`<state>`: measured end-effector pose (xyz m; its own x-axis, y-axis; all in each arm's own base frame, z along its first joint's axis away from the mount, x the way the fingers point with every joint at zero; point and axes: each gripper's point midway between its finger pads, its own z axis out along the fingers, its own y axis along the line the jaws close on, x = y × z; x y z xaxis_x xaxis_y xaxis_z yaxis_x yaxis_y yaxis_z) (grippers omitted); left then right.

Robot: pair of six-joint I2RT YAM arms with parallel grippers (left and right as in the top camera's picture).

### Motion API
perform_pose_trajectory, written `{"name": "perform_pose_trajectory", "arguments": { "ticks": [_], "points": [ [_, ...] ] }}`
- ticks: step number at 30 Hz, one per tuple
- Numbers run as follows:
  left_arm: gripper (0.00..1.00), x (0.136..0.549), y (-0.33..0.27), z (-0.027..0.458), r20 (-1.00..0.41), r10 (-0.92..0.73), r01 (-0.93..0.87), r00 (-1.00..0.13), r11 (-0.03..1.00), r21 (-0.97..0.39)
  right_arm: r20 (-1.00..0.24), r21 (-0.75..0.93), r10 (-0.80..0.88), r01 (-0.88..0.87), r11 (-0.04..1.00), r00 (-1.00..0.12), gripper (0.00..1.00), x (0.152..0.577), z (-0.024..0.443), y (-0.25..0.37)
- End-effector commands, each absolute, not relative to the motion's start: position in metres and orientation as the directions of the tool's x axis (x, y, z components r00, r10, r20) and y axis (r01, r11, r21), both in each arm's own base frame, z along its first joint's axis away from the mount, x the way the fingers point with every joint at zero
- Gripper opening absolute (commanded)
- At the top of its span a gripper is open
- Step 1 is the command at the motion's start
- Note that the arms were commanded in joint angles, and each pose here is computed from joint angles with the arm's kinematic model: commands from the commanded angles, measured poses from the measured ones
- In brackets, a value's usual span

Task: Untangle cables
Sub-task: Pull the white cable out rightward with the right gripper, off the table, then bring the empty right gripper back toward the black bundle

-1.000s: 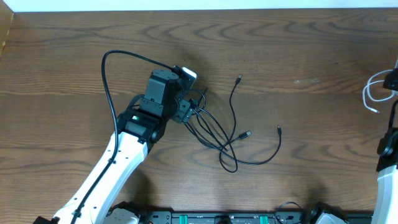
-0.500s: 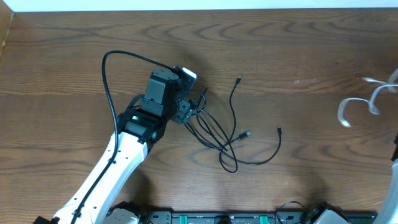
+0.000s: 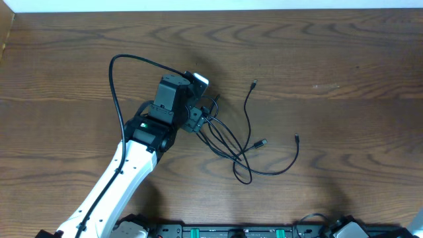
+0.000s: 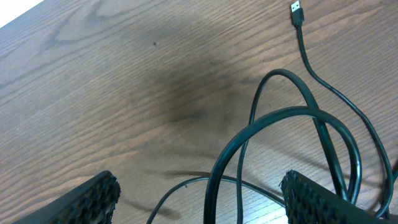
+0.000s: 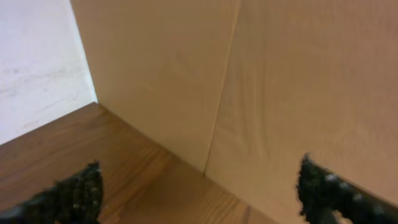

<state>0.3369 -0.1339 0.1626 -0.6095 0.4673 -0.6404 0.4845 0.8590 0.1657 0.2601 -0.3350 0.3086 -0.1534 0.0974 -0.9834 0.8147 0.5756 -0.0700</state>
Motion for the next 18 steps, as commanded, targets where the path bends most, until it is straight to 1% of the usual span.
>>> {"name": "perform_pose_trajectory", "arguments": {
  "ticks": [1,4,7,9,11,12,15,18],
  "points": [
    [0.83,0.339,-0.133,0.168,-0.651,0.456,0.471,-0.607,0.866,0.167,-0.985,-0.027,0.123,0.808,0.589,-0.123,0.99,0.263,0.309,-0.334],
    [0.83,0.339,-0.133,0.168,-0.651,0.455,0.471,-0.607,0.866,0.166,-0.983,-0.016,0.129,0.770,0.638,-0.127,0.99,0.271,0.307,-0.328],
    [0.83,0.339,-0.133,0.168,-0.651,0.455,0.471,-0.607,0.866,0.166,-0.979,0.012,0.145,0.675,0.737,-0.140,0.99,0.288,0.302,-0.310],
    [0.83,0.338,-0.134,0.168,-0.652,0.455,0.476,-0.606,0.865,0.162,-0.977,0.047,0.155,0.556,0.830,-0.148,0.99,0.304,0.299,-0.289],
    [0.83,0.337,-0.140,0.168,-0.657,0.454,0.496,-0.602,0.857,0.139,-0.975,0.092,0.161,0.384,0.919,-0.151,0.97,0.320,0.300,-0.258],
    [0.83,0.336,-0.142,0.168,-0.659,0.453,0.505,-0.600,0.854,0.127,-0.974,0.116,0.169,0.309,0.944,-0.148,0.97,0.326,0.301,-0.244],
    [0.83,0.334,-0.146,0.168,-0.662,0.452,0.518,-0.598,0.848,0.111,-0.965,0.196,0.208,0.082,0.977,-0.162,0.96,0.340,0.303,-0.198],
    [0.83,0.334,-0.146,0.168,-0.662,0.452,0.520,-0.598,0.847,0.109,-0.953,0.244,0.220,-0.100,0.965,-0.207,0.97,0.351,0.300,-0.151]
  ]
}}
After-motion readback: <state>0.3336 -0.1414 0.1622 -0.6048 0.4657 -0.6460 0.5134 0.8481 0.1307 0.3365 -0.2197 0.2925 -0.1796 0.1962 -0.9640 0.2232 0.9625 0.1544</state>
